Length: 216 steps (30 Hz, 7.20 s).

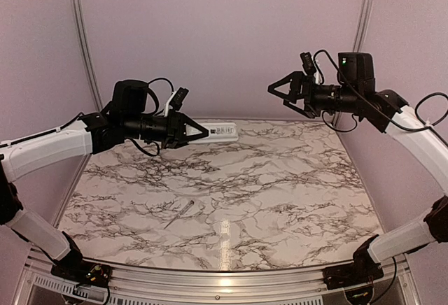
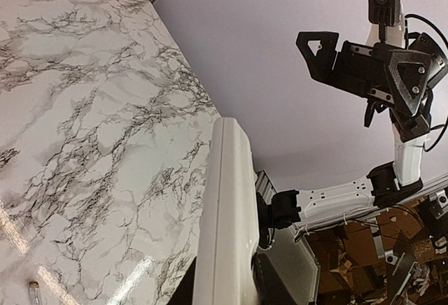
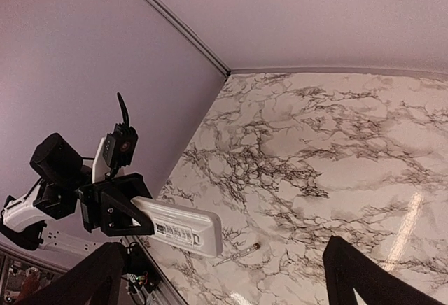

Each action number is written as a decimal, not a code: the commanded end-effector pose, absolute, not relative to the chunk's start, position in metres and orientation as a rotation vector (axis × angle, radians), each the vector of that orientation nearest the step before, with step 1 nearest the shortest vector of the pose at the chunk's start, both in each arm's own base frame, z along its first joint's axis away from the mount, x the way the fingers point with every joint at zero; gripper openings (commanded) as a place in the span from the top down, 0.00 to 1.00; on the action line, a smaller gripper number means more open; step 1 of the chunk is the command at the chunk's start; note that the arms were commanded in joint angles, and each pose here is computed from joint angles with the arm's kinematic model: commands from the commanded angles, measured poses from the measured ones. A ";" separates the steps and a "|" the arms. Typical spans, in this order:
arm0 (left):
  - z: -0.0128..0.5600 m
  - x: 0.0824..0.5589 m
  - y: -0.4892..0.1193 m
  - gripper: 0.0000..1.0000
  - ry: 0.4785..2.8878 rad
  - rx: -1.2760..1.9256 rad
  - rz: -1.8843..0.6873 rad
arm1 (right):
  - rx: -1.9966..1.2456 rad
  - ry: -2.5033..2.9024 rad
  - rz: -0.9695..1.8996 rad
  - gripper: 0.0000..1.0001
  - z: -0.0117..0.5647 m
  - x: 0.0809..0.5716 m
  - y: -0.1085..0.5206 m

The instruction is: Unload the batteries from the remote control

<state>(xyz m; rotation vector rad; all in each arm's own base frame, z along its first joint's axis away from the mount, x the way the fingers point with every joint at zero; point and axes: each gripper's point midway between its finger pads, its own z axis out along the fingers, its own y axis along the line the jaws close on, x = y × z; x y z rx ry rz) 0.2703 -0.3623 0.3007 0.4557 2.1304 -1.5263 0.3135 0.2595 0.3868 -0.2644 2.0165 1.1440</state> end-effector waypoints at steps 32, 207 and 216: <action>0.308 0.309 -0.409 1.00 2.108 0.336 -1.595 | -0.364 2.036 1.303 0.05 0.388 0.287 0.309; 0.405 0.240 -0.401 1.00 1.689 0.753 -1.702 | -0.532 1.995 1.705 0.18 0.369 0.251 0.337; 0.382 0.262 -0.400 1.00 1.812 0.592 -1.634 | -0.474 1.964 1.528 0.18 0.386 0.263 0.323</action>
